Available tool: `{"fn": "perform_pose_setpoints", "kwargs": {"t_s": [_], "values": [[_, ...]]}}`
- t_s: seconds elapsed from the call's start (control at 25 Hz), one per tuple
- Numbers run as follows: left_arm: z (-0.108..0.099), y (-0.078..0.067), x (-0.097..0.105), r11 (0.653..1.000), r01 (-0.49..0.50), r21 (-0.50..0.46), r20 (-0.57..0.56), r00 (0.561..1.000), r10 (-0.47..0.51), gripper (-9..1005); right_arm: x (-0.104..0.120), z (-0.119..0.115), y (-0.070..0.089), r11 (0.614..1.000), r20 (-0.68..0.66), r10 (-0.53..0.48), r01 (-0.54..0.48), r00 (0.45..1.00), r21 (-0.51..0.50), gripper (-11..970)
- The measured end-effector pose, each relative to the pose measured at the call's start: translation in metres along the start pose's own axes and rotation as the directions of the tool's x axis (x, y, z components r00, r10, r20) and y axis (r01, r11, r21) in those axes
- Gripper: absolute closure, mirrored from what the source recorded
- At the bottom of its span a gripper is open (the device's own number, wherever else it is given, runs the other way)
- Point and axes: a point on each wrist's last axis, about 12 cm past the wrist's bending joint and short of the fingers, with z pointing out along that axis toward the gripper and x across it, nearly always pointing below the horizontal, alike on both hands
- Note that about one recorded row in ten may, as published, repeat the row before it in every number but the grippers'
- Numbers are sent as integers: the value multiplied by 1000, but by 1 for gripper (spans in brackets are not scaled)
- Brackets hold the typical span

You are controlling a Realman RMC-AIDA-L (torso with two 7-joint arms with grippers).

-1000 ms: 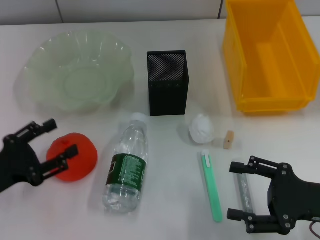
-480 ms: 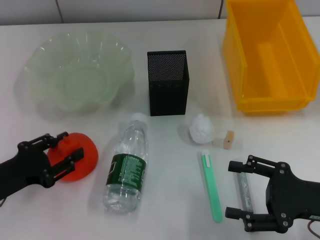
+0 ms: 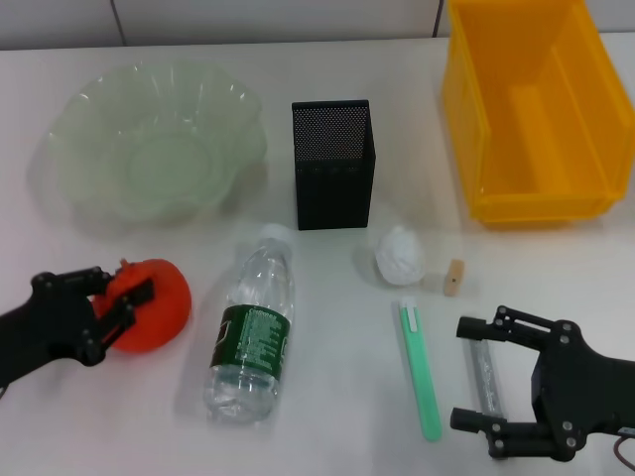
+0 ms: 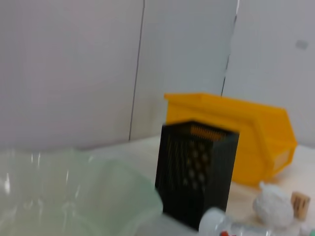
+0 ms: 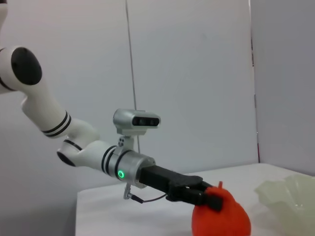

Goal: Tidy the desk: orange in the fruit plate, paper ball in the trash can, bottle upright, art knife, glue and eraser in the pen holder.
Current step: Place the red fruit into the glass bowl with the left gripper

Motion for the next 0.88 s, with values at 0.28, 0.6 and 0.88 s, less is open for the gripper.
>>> {"fn": "perform_pose_setpoints", "kwargs": {"t_s": [0.28, 0.6, 0.88], "values": [[-3, 4, -33, 997, -73, 27, 197, 978, 66, 815, -12, -8, 0, 998, 114, -27, 22, 993, 51, 131], [42, 41, -67, 992, -54, -112, 271, 959, 82, 848, -16, -14, 0, 996, 140, -48, 36, 989, 84, 132], [91, 58, -78, 984, -49, -174, 194, 977, 83, 891, -17, -13, 0, 997, 140, -35, 25, 989, 74, 132]]}}
